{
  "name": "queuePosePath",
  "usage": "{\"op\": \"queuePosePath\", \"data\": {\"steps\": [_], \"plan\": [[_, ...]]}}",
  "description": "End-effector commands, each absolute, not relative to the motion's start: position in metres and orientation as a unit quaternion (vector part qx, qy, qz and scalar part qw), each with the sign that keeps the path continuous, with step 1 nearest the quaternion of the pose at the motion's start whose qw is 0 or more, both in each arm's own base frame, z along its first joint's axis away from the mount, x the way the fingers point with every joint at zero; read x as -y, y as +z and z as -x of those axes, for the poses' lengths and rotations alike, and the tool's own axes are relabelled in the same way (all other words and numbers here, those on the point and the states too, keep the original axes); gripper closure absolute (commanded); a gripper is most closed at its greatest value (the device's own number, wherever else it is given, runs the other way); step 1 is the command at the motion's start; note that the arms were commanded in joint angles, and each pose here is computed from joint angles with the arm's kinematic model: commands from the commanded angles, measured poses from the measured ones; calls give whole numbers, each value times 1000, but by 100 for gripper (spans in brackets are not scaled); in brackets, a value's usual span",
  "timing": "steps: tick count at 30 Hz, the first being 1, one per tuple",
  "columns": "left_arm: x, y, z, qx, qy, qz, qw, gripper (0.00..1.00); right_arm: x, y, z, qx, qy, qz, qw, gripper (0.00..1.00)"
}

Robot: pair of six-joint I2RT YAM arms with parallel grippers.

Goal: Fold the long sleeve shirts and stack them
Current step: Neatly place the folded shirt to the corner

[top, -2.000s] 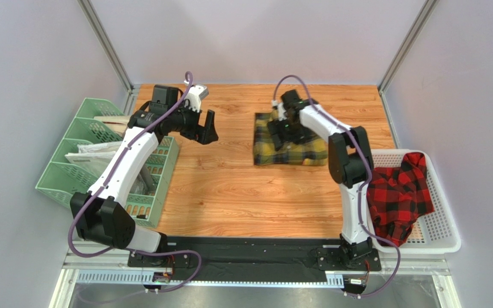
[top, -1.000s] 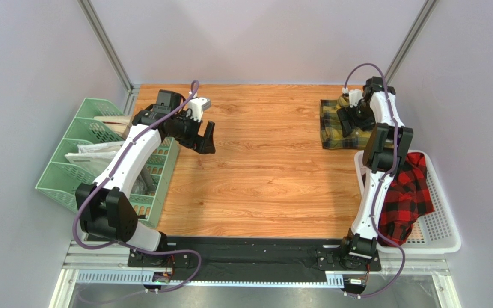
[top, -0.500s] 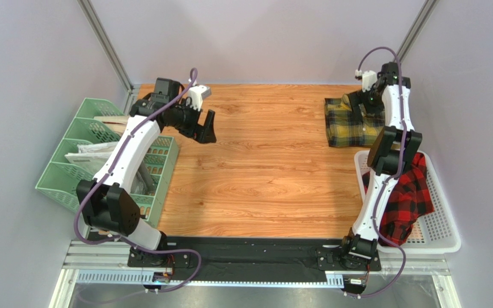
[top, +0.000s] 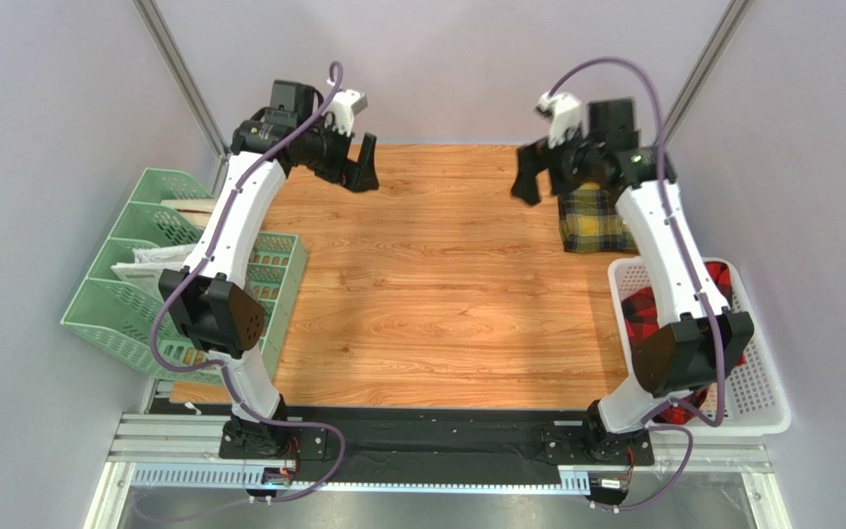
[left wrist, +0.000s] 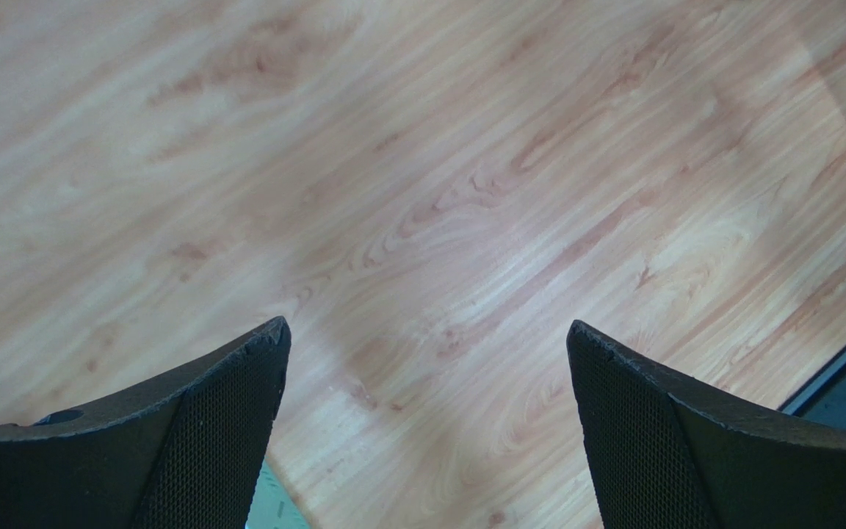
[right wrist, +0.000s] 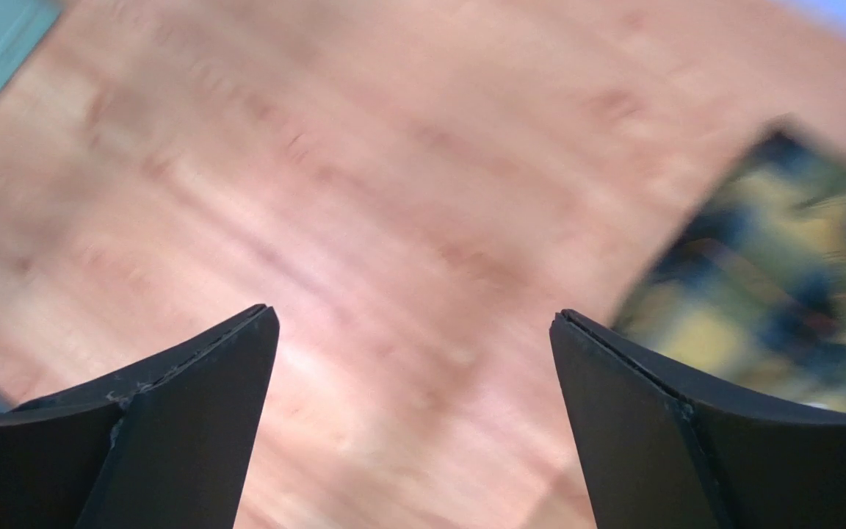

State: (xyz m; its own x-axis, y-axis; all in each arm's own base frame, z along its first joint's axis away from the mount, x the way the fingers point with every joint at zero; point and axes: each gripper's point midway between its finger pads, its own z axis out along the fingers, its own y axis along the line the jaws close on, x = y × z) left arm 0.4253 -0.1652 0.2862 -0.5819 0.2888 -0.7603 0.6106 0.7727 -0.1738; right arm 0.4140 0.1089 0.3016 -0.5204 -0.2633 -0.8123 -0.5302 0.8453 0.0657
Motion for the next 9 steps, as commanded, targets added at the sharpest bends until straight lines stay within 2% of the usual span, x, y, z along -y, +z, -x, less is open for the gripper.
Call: {"op": "queuePosePath", "data": {"steps": [1, 4, 9], "plan": [[166, 236, -394, -888, -217, -252, 316, 1, -148, 228, -360, -892, 193, 233, 335, 0], [169, 214, -369, -892, -221, -257, 299, 1, -157, 210, -331, -896, 201, 245, 311, 0], [167, 203, -345, -894, -212, -257, 299, 1, -154, 202, -319, -899, 200, 246, 303, 0]]}}
